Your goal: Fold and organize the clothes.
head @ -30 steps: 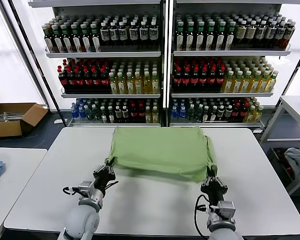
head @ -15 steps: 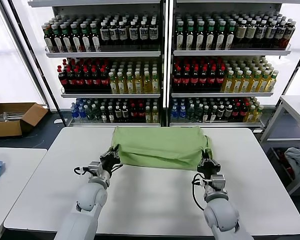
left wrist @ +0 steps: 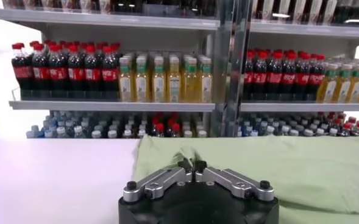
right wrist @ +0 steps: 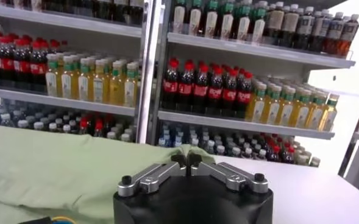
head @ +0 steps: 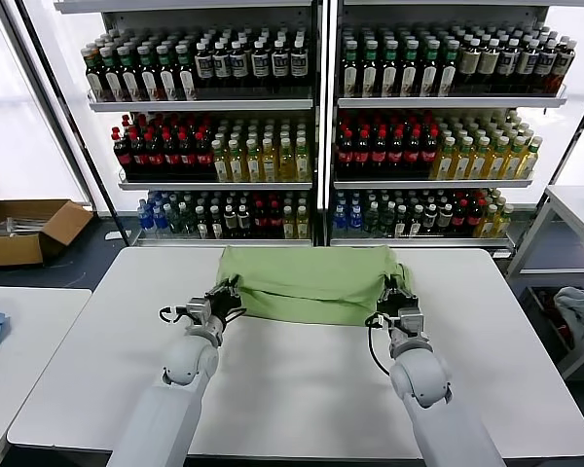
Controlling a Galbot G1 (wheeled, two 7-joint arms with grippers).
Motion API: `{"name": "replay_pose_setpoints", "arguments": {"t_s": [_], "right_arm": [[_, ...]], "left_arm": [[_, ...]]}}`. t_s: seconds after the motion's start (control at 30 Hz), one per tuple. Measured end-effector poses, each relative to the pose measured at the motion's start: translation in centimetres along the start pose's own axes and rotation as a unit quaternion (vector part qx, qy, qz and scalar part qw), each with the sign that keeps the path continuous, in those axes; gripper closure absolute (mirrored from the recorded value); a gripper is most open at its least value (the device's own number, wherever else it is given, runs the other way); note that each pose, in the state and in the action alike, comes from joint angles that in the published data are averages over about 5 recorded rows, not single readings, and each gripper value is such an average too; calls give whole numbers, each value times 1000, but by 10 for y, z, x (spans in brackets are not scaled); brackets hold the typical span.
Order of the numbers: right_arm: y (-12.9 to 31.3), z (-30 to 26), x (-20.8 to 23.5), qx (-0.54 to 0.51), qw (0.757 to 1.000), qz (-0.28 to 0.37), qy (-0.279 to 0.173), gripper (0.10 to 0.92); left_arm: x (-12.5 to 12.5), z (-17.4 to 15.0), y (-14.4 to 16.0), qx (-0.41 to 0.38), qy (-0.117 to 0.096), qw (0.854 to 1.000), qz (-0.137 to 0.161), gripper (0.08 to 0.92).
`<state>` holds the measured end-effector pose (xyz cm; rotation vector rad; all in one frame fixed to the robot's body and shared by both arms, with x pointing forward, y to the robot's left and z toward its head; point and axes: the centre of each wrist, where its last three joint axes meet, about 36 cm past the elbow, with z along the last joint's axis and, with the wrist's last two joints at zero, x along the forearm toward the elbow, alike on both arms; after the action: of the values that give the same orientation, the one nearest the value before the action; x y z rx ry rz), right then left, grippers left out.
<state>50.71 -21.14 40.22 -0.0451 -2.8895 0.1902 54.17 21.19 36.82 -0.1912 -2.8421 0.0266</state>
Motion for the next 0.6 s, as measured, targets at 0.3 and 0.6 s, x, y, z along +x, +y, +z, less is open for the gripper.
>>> {"name": "replay_pose_setpoints", "arguments": {"t_s": [0.3,0.6], "right_arm": [[5,-22,4,-77,997,-2,27,465],[0,-42,26,-126,991,15,28,226]], "left_arm": [[5,-9,9,-7,18,1000,-16,592],[34,-24,4,-8,29,999,-19,332]]}}
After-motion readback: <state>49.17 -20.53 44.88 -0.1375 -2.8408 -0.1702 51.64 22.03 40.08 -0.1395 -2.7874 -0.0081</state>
